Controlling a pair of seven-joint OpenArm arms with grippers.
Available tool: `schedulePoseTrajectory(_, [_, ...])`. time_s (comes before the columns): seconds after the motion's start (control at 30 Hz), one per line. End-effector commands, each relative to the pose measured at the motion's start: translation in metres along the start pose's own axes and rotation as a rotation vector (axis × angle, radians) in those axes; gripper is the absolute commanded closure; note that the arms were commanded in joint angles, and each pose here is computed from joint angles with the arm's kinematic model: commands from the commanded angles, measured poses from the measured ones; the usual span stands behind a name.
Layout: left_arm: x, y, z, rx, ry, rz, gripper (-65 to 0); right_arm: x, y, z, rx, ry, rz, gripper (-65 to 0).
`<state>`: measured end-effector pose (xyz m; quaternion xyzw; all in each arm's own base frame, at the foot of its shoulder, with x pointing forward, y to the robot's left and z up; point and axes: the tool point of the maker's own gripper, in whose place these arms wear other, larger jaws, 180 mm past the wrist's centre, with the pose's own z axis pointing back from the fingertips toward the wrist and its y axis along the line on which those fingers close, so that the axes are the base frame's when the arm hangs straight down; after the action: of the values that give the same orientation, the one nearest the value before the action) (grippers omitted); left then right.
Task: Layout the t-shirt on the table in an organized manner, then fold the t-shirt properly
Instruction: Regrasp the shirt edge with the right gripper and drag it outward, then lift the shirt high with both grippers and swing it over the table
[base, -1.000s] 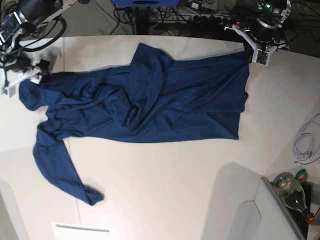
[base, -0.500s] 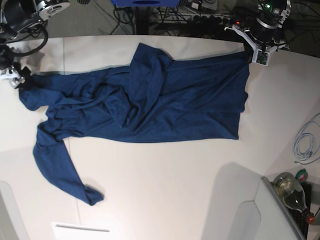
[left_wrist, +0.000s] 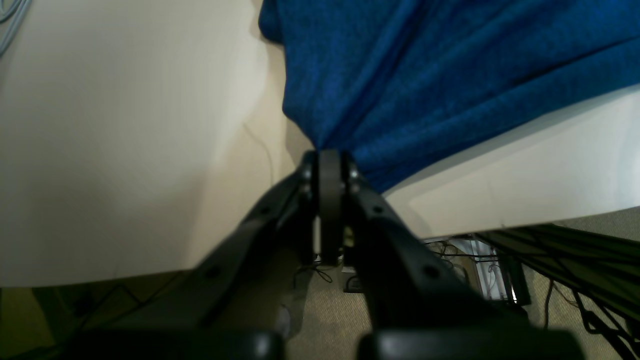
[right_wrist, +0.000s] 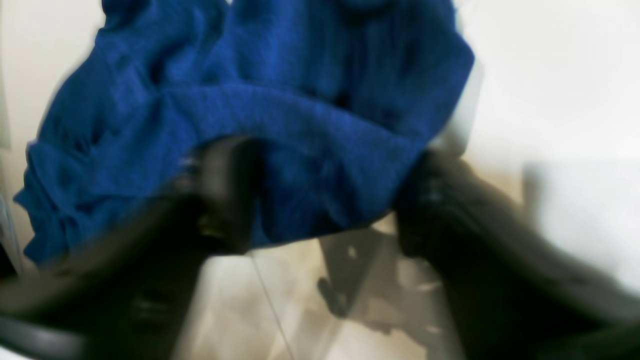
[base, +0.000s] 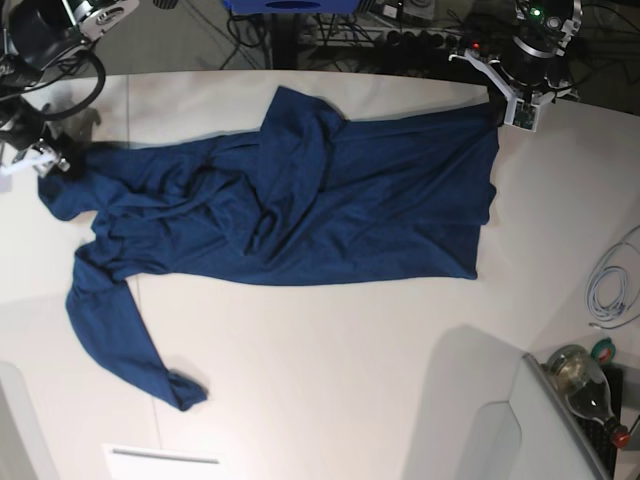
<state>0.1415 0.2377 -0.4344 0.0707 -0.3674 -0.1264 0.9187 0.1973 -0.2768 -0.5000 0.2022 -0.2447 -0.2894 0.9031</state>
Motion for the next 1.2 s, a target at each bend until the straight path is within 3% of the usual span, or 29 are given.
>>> schedulePoseTrajectory(0.0, [0.007, 0.005, 0.002, 0.014, -0.028, -0.01, 0.0, -0.009, -0.007, 0.002, -0.035, 0.06, 0.014, -13.1])
schedulePoseTrajectory(0.03, [0.009, 0.005, 0.003, 0.013, -0.033, -0.011, 0.0, -0.006, -0.007, 0.005, -0.042, 0.061, 0.025, -1.4])
schedulePoseTrajectory(0.07, [0.008, 0.004, 0.004, 0.011, -0.03, -0.012, 0.0, -0.002, -0.005, 0.009, -0.049, 0.068, 0.04, 0.0])
schedulePoseTrajectory(0.13, [0.015, 0.003, 0.008, 0.009, -0.049, -0.016, 0.0, 0.005, -0.006, 0.023, -0.086, 0.095, 0.085, -3.5])
schedulePoseTrajectory(0.2, [0.028, 0.002, 0.011, 0.006, -0.079, -0.021, 0.0, 0.019, -0.004, 0.042, -0.137, 0.107, 0.142, 0.0])
schedulePoseTrajectory(0.4, [0.067, 0.012, 0.004, 0.038, -0.032, -0.03, 0.0, 0.064, 0.013, 0.084, -0.24, 0.041, 0.24, -0.3])
schedulePoseTrajectory(0.67, [0.112, 0.026, -0.018, 0.072, -0.058, -0.006, 0.0, 0.079, 0.037, 0.071, -0.225, 0.015, 0.145, -0.3])
schedulePoseTrajectory(0.87, [0.17, 0.023, -0.039, 0.053, -0.122, -0.044, 0.0, 0.116, 0.066, 0.033, -0.139, -0.008, 0.119, -0.3])
schedulePoseTrajectory(1.03, [0.245, 0.018, -0.082, 0.026, -0.16, -0.087, 0.0, 0.196, 0.122, 0.009, -0.057, -0.069, 0.245, -0.3])
schedulePoseTrajectory(1.17, [0.316, 0.026, -0.115, 0.034, -0.196, -0.104, 0.0, 0.273, 0.173, 0.01, -0.03, -0.181, 0.383, -0.3])
